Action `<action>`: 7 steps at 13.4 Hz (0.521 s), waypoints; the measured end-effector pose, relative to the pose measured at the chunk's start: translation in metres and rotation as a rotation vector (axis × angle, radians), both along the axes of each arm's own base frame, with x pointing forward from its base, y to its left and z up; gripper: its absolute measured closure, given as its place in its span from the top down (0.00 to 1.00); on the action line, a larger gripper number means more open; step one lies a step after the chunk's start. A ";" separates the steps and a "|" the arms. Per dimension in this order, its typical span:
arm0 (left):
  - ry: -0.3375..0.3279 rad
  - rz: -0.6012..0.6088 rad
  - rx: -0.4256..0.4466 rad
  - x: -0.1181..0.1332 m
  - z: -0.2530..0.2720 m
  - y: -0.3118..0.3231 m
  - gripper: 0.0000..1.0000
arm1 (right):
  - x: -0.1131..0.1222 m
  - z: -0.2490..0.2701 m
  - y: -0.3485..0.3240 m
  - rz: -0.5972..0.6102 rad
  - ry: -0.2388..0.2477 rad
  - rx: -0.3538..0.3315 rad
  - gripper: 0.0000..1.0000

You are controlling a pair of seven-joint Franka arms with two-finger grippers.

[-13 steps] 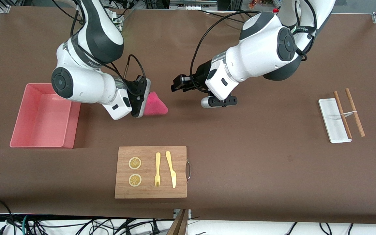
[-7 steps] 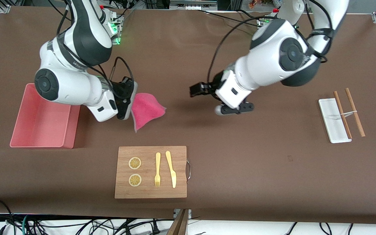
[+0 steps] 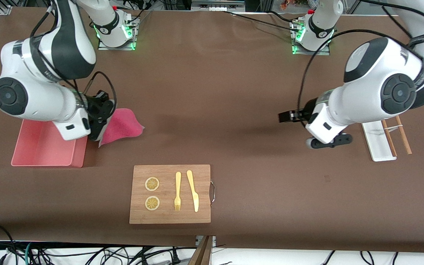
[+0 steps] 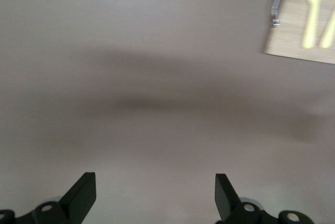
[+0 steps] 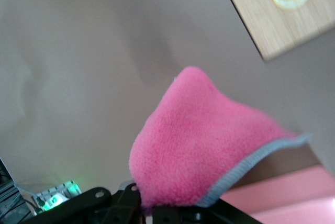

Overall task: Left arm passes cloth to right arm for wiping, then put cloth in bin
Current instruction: 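Wipe the table beside the wooden board with the cloth in the right gripper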

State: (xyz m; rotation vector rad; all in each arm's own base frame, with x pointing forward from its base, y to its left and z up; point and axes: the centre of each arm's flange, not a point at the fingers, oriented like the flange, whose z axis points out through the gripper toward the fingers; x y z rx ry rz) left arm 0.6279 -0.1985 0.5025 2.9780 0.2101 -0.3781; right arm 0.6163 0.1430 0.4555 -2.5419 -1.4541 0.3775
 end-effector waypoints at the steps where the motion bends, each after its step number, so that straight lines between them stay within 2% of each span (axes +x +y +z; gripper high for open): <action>1: -0.025 -0.036 0.044 -0.001 0.009 0.011 1.00 | 0.001 -0.010 -0.019 -0.026 0.017 -0.029 0.02; 3: -0.083 -0.124 0.105 -0.008 0.034 0.034 1.00 | 0.001 -0.032 -0.050 -0.092 0.036 -0.092 0.02; 5: -0.121 -0.204 0.173 -0.020 0.053 0.072 1.00 | -0.001 -0.054 -0.057 -0.207 0.042 -0.148 0.02; 7: -0.149 -0.213 0.206 -0.029 0.061 0.114 1.00 | -0.002 -0.074 -0.057 -0.349 0.030 -0.199 0.02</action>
